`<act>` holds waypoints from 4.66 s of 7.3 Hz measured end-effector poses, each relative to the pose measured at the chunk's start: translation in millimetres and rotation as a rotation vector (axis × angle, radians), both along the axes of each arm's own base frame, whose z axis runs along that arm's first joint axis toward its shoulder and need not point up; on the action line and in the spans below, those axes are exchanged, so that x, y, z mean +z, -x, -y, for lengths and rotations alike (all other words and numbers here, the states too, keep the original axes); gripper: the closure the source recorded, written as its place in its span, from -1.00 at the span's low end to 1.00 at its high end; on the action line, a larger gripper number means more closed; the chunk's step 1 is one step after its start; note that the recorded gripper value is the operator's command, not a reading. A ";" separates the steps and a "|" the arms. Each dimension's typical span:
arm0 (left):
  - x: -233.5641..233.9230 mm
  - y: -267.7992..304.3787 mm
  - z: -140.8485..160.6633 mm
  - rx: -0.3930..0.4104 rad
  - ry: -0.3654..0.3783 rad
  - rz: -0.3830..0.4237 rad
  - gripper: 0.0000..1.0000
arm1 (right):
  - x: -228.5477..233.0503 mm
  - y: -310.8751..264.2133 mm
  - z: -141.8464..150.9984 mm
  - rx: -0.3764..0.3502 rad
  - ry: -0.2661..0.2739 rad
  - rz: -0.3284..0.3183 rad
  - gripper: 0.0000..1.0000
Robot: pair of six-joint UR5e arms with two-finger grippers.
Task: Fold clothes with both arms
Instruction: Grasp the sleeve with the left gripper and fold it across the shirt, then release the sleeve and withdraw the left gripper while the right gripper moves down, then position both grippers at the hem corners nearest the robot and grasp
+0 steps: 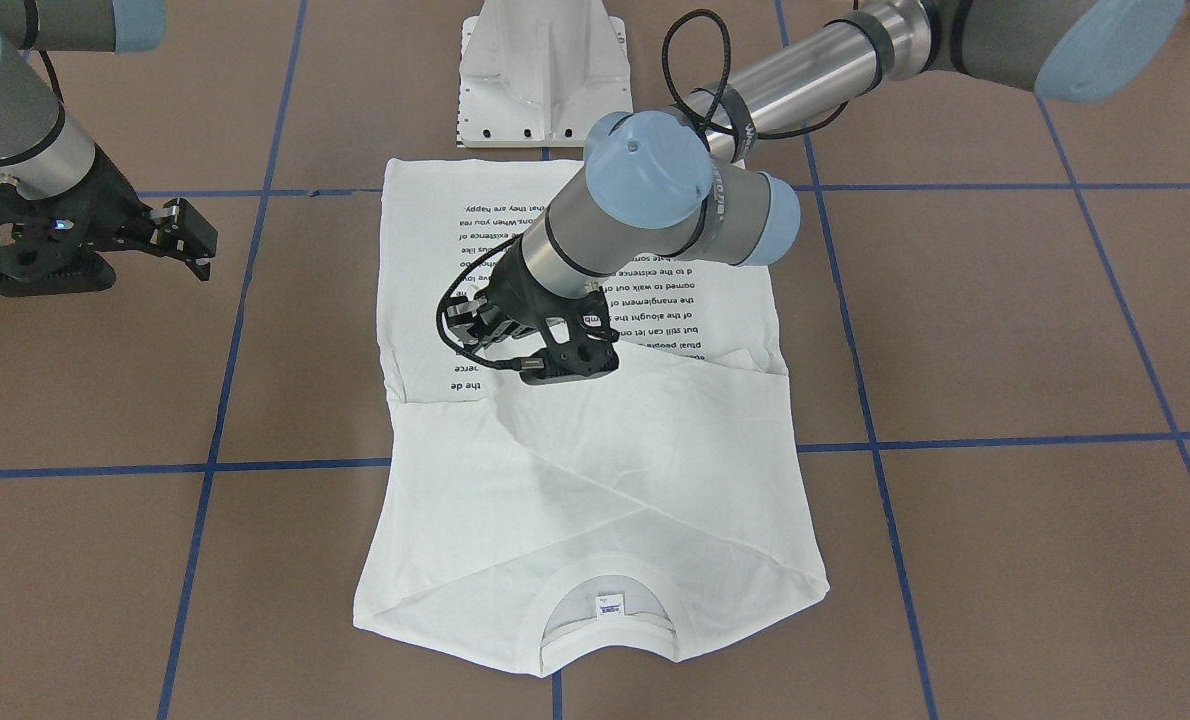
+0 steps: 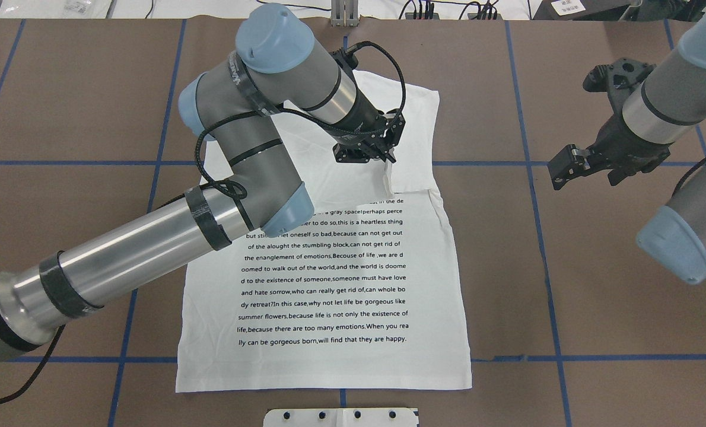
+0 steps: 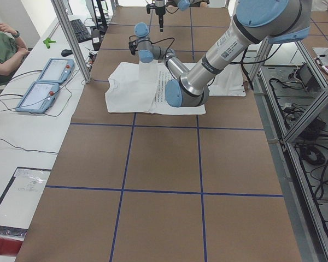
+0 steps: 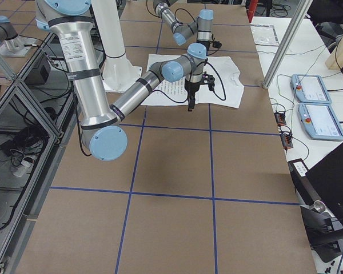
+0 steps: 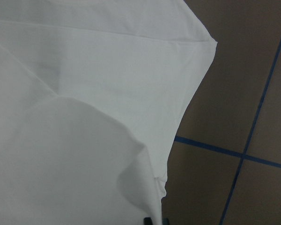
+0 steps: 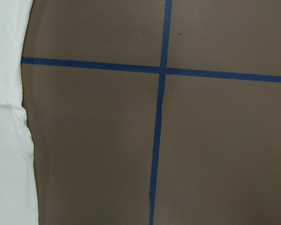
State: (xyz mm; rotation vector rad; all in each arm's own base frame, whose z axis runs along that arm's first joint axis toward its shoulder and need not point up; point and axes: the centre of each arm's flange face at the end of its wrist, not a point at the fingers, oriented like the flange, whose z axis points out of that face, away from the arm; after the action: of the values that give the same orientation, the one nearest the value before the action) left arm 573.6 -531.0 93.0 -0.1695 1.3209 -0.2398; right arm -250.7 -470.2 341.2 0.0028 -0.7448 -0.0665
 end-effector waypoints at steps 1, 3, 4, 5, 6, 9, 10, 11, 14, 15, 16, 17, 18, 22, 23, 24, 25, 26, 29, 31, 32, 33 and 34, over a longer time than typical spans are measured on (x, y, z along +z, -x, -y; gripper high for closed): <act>0.7 -12.6 -9.3 -0.009 -0.009 0.005 -1.00 | 1.5 0.1 0.5 0.001 0.004 -0.002 -1.00; 4.3 -24.7 -15.0 -0.048 -0.034 0.009 -1.00 | 4.0 1.5 1.6 0.004 0.012 -0.006 -1.00; 5.4 -26.6 -15.7 -0.063 -0.049 0.009 -1.00 | 4.9 2.7 2.5 0.005 0.011 -0.004 -1.00; 7.0 -26.8 -15.6 -0.067 -0.073 0.014 -1.00 | 4.6 3.9 3.8 0.006 0.002 0.004 -1.00; 12.7 -25.5 -14.3 -0.066 -0.113 0.026 -1.00 | 3.7 5.0 4.9 0.007 -0.009 0.013 -1.00; 44.5 15.2 -14.2 -0.061 -0.220 0.095 -1.00 | -5.4 9.6 -1.1 0.038 -0.006 0.040 -1.00; 57.4 47.6 -26.9 -0.038 -0.273 0.149 -1.00 | -16.9 23.8 -14.4 0.071 0.010 0.066 -1.00; 74.2 84.5 -44.0 -0.010 -0.327 0.202 -1.00 | -29.6 45.7 -35.7 0.097 0.023 0.090 -1.00; 123.0 175.0 -101.2 0.045 -0.413 0.280 -1.00 | -51.6 142.2 -138.4 0.153 0.075 0.075 -1.00; 133.5 195.0 -117.2 0.050 -0.418 0.285 -1.00 | -53.8 175.1 -178.8 0.169 0.072 0.061 -1.00; 141.4 210.2 -129.7 0.052 -0.418 0.287 -1.00 | -53.1 200.0 -214.9 0.162 0.079 0.053 -1.00; 145.7 218.0 -136.1 0.054 -0.417 0.290 -1.00 | -47.4 220.0 -242.5 0.146 0.092 0.038 -1.00; 148.2 220.3 -138.5 0.056 -0.415 0.293 -1.00 | -38.0 236.9 -259.3 0.129 0.099 0.022 -1.00; 149.4 216.0 -141.0 0.065 -0.413 0.293 -1.00 | -18.8 258.8 -271.4 0.108 0.105 0.018 -1.00; 148.6 215.4 -141.0 0.065 -0.414 0.291 -1.00 | -16.3 258.6 -270.9 0.110 0.104 0.013 -1.00; 148.0 215.0 -141.0 0.065 -0.415 0.291 -1.00 | -13.3 258.1 -270.7 0.111 0.104 0.008 -0.97; 147.7 214.8 -141.2 0.065 -0.415 0.290 -1.00 | -10.3 257.8 -270.9 0.112 0.104 0.002 -0.89; 147.4 214.7 -141.4 0.065 -0.415 0.290 -1.00 | -7.9 258.3 -270.9 0.112 0.105 -0.003 -0.83; 147.1 213.6 -142.1 0.065 -0.415 0.289 -1.00 | 0.2 262.8 -270.3 0.113 0.106 -0.022 -0.11; 148.4 212.8 -141.9 0.066 -0.414 0.292 -1.00 | 1.2 263.9 -270.2 0.112 0.108 -0.024 0.35; 149.2 212.4 -141.7 0.066 -0.413 0.294 -1.00 | 0.9 263.8 -270.2 0.111 0.109 -0.023 0.57; 149.6 211.8 -141.9 0.067 -0.413 0.294 -1.00 | 0.3 263.4 -270.2 0.111 0.110 -0.022 0.65; 149.8 211.1 -142.3 0.069 -0.413 0.295 -1.00 | -0.8 262.7 -270.2 0.110 0.111 -0.020 0.73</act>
State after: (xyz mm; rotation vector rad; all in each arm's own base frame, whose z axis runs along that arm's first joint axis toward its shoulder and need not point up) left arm 362.5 -388.7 242.8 0.1650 1.0434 0.0688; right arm -513.4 -200.0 340.4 -0.0621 -0.7267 0.0794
